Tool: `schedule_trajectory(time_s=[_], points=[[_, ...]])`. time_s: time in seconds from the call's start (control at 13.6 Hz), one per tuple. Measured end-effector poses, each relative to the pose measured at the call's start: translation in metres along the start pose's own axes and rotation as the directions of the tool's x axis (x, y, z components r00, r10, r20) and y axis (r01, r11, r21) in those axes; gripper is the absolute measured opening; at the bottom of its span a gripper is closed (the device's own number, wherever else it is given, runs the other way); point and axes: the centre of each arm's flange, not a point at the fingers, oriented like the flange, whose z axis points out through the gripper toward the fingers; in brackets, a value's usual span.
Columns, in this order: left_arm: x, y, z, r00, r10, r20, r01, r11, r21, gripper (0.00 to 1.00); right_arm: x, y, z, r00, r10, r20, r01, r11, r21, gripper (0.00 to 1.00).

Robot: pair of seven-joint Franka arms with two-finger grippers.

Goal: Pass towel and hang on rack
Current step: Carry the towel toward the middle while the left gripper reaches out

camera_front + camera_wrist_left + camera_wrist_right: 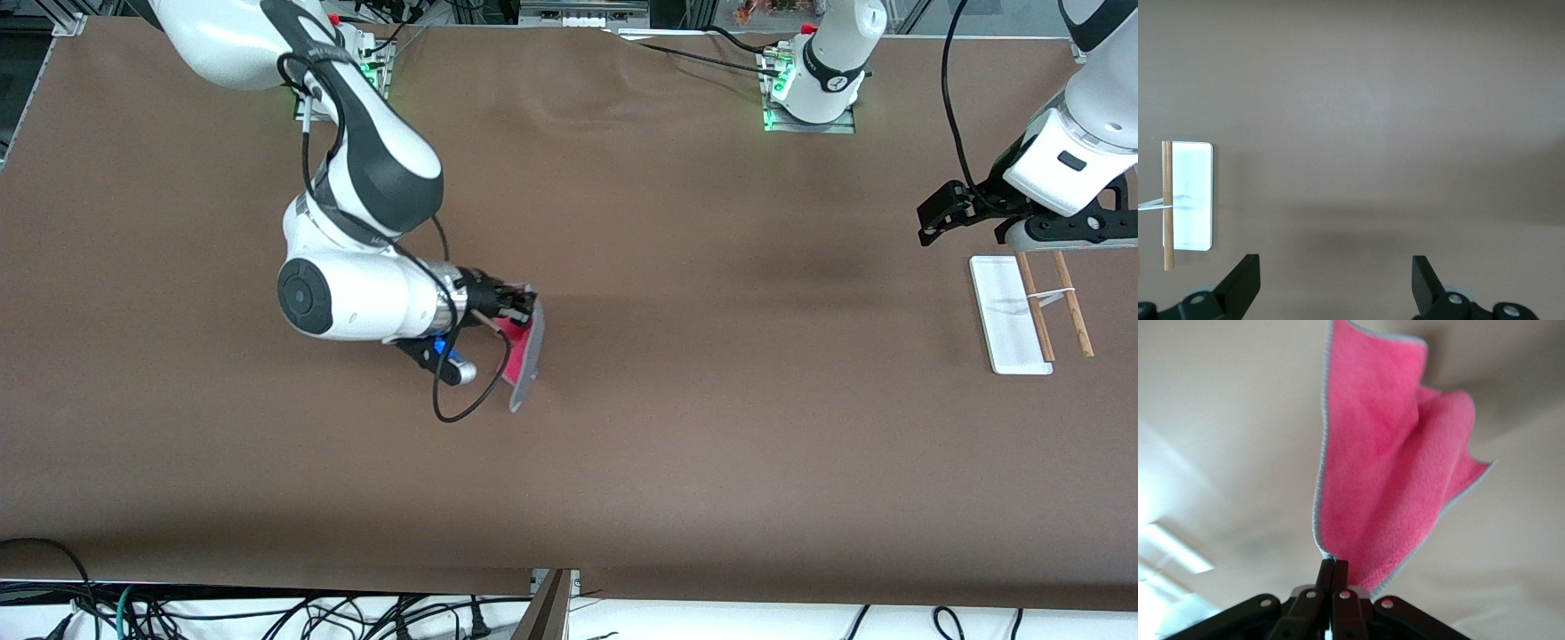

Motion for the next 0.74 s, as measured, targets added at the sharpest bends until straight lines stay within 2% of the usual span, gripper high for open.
schedule_trajectory(time_s=[0.29, 0.51, 0.74], points=[[0.000, 0.000, 0.000, 1.000, 0.000, 0.001, 0.000, 1.000, 0.000, 1.00, -0.045, -0.034, -0.003, 0.979, 0.175, 0.100, -0.190, 0.968, 0.165, 0.02], [0.000, 0.000, 0.000, 1.000, 0.000, 0.002, 0.000, 1.000, 0.000, 1.00, -0.082, -0.059, -0.010, 0.934, 0.293, 0.204, -0.343, 0.895, 0.285, 0.02], [0.000, 0.000, 0.000, 1.000, 0.000, 0.002, 0.000, 1.000, 0.000, 1.00, -0.102, -0.071, -0.016, 0.874, 0.362, 0.325, -0.463, 0.824, 0.328, 0.02]])
